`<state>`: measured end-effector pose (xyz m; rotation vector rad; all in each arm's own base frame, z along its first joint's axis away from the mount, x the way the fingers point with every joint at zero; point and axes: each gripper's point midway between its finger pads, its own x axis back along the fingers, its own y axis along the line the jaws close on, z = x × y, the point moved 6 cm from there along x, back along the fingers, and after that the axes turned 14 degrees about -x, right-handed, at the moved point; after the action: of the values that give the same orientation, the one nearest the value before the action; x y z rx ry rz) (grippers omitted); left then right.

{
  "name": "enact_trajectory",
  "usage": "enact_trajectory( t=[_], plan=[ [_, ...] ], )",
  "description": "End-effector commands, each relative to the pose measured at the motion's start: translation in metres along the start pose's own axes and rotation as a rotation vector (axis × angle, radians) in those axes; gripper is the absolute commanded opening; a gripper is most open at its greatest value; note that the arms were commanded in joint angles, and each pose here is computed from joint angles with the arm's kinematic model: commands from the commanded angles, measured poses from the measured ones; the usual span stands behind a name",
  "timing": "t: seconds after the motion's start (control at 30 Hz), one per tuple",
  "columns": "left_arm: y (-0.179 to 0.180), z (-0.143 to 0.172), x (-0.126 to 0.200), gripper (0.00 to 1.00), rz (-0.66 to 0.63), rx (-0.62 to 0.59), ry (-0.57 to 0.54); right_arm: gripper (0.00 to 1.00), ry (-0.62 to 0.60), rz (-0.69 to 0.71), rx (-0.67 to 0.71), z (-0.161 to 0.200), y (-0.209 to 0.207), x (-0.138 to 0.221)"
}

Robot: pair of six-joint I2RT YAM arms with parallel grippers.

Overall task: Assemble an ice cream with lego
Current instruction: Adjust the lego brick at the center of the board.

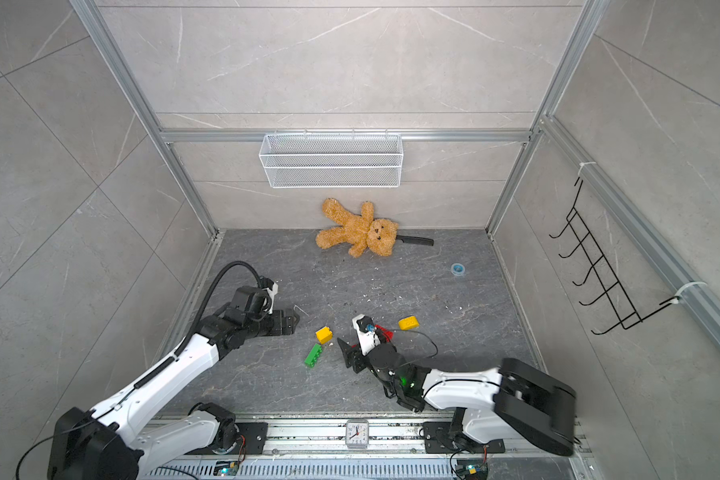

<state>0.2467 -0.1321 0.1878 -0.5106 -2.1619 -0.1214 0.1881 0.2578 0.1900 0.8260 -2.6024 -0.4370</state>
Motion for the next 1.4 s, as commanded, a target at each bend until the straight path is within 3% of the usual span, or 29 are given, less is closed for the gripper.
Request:
enact_trajectory(
  t=[0.0, 0.23, 0.47, 0.87, 1.2, 1.37],
  plan=[
    [-0.020, -0.012, -0.003, 0.94, 0.025, -0.205, 0.092, 0.80, 0.241, 0.223, -0.026, -0.007, -0.032, 0.029],
    [-0.072, -0.027, -0.037, 0.89, 0.105, -0.534, 0.299, 0.80, 0.365, 0.223, -0.152, -0.046, -0.043, 0.071],
    [-0.088, -0.014, -0.070, 0.84, 0.103, -0.687, 0.516, 0.80, 0.361, 0.208, -0.175, -0.048, -0.047, 0.082],
    [-0.090, 0.005, -0.096, 0.81, 0.119, -0.730, 0.662, 0.79, 0.307, 0.215, -0.210, -0.040, -0.057, 0.082],
    [-0.095, 0.006, -0.112, 0.61, 0.124, -0.750, 0.683, 0.77, 0.277, 0.231, -0.217, -0.042, -0.060, 0.088],
    [-0.093, 0.013, -0.114, 0.59, 0.113, -0.745, 0.734, 0.77, 0.274, 0.250, -0.213, -0.040, -0.064, 0.092]
  ],
)
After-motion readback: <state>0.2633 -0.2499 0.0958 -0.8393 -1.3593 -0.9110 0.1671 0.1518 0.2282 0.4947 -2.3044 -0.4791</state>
